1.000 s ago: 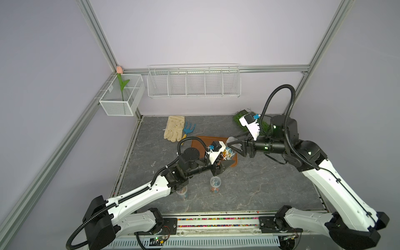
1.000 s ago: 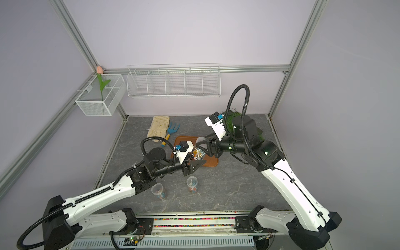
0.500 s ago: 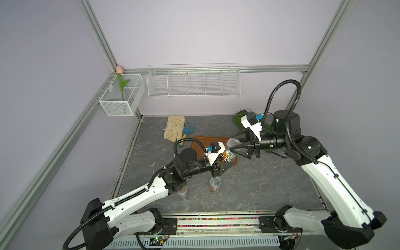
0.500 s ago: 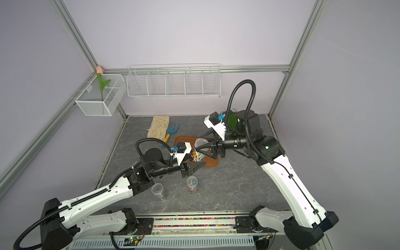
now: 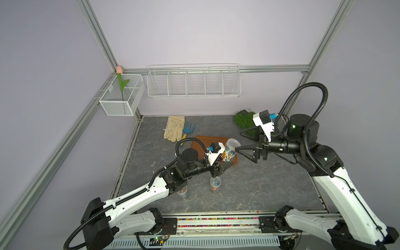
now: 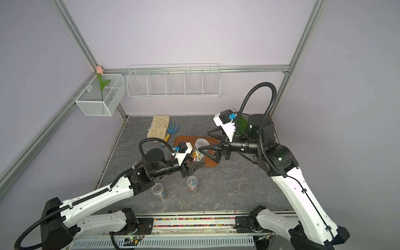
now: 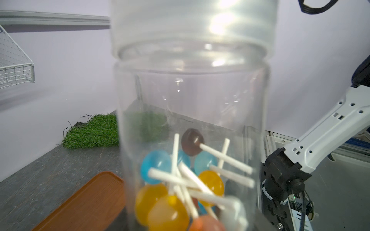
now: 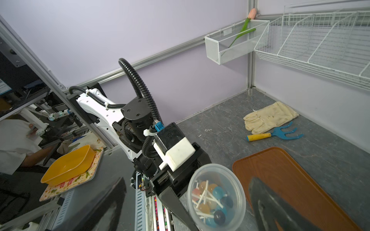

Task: Pour the candies out of the jar
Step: Unscrew the lid from the jar.

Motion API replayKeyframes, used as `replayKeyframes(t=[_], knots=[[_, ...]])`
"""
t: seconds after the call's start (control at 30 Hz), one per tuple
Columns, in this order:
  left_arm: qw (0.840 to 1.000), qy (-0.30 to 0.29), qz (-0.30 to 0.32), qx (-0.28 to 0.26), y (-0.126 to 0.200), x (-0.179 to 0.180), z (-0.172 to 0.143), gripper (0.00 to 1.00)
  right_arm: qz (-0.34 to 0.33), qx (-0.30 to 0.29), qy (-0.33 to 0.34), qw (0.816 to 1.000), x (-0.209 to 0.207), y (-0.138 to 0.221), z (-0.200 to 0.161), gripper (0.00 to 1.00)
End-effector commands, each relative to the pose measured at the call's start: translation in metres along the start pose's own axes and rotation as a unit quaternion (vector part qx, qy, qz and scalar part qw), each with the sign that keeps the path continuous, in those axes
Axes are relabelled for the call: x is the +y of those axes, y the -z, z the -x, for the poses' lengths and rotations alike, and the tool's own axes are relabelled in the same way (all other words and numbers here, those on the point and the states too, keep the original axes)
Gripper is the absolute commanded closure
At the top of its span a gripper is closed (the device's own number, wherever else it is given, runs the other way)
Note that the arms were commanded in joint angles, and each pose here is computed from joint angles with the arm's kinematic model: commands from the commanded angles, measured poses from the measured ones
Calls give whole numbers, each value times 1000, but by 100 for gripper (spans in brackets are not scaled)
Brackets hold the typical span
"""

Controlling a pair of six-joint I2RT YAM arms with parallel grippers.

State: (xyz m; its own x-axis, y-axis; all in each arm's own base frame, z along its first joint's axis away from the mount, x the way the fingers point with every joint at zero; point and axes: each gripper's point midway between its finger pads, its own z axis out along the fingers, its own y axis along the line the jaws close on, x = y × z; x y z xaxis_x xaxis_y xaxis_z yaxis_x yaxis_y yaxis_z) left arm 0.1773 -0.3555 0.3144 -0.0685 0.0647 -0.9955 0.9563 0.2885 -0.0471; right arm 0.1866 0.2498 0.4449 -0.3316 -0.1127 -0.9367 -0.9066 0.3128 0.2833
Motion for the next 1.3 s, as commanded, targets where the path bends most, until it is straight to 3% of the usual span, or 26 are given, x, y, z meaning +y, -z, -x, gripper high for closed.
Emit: replayKeyframes(t=[0.0, 0.2, 0.37, 0.8, 1.27], knots=[[1000, -6, 13, -25, 2, 4, 9, 56, -42, -1, -37, 998, -12, 3, -6, 1], [1000, -6, 12, -9, 3, 3, -2, 55, -87, -5, -85, 993, -39, -7, -16, 3], [1000, 1, 5, 11, 0, 2, -8, 55, -90, -9, -80, 993, -38, -4, -19, 3], [1000, -15, 21, 7, 7, 5, -4, 55, -49, 6, -97, 994, -27, -17, -21, 5], [1000, -15, 23, -3, -5, 8, 2, 55, -50, 36, -106, 992, -32, -33, -35, 10]])
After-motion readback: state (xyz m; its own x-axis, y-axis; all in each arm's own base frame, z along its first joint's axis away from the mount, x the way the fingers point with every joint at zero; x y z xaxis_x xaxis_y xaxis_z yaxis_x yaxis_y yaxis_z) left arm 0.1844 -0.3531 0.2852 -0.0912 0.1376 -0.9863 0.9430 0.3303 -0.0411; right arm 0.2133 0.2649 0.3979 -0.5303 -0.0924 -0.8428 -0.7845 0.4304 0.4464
